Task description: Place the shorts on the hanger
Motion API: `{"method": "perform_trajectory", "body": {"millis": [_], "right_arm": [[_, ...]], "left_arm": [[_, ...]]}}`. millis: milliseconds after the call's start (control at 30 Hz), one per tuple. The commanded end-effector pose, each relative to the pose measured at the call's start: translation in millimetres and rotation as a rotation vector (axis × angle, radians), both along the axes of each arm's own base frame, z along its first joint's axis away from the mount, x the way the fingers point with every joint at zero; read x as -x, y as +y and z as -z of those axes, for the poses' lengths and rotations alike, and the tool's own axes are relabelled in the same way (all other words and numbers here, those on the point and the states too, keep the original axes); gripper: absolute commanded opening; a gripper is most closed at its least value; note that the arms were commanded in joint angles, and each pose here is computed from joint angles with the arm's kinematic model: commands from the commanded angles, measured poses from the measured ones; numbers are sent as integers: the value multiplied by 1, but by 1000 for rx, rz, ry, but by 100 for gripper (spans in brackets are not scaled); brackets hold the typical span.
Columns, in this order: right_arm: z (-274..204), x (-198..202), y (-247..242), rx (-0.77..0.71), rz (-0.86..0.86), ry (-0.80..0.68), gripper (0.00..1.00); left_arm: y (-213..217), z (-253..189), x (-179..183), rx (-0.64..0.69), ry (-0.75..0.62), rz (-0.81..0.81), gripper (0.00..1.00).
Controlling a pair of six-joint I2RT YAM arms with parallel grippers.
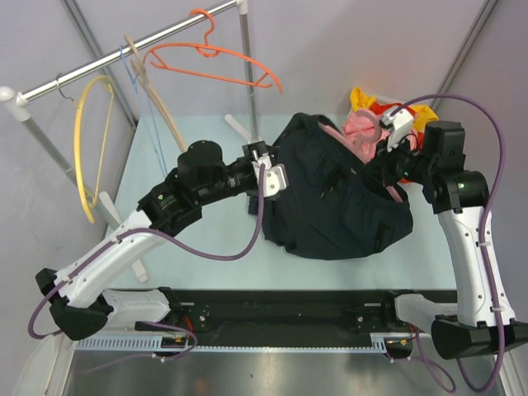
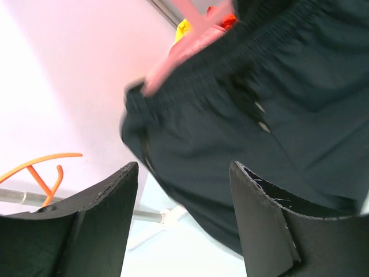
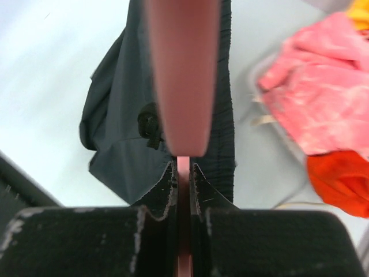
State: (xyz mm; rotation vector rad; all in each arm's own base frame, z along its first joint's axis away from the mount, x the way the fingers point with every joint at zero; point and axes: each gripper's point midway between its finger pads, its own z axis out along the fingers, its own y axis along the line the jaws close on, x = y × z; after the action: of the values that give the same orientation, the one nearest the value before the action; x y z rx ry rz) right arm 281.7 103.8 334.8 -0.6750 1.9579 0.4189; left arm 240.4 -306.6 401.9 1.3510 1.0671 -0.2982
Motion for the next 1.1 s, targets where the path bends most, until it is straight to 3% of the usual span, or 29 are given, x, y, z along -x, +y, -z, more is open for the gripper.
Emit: {"method": "perform_trajectory", "body": {"millis": [0,400,767,900,1067], "right_arm": [[-70,-43,-23,-65,144,-217,0],[-122,-96,30,-181,-52,-381,0],[-144,-53,116,-149,-373,-478,0],[-150,-53,128,-158,-376,-482,0],[-162,-91,126,-214,-226,-453,0]], "left_arm": [[6,-25,5,76,-38,-8,70],[48,18,21,70,89,-106,72],[69,35,26,33,100,-135,73],[70,37,29,32,105,-127,73],[68,38,30,36,116,-114,73]]}}
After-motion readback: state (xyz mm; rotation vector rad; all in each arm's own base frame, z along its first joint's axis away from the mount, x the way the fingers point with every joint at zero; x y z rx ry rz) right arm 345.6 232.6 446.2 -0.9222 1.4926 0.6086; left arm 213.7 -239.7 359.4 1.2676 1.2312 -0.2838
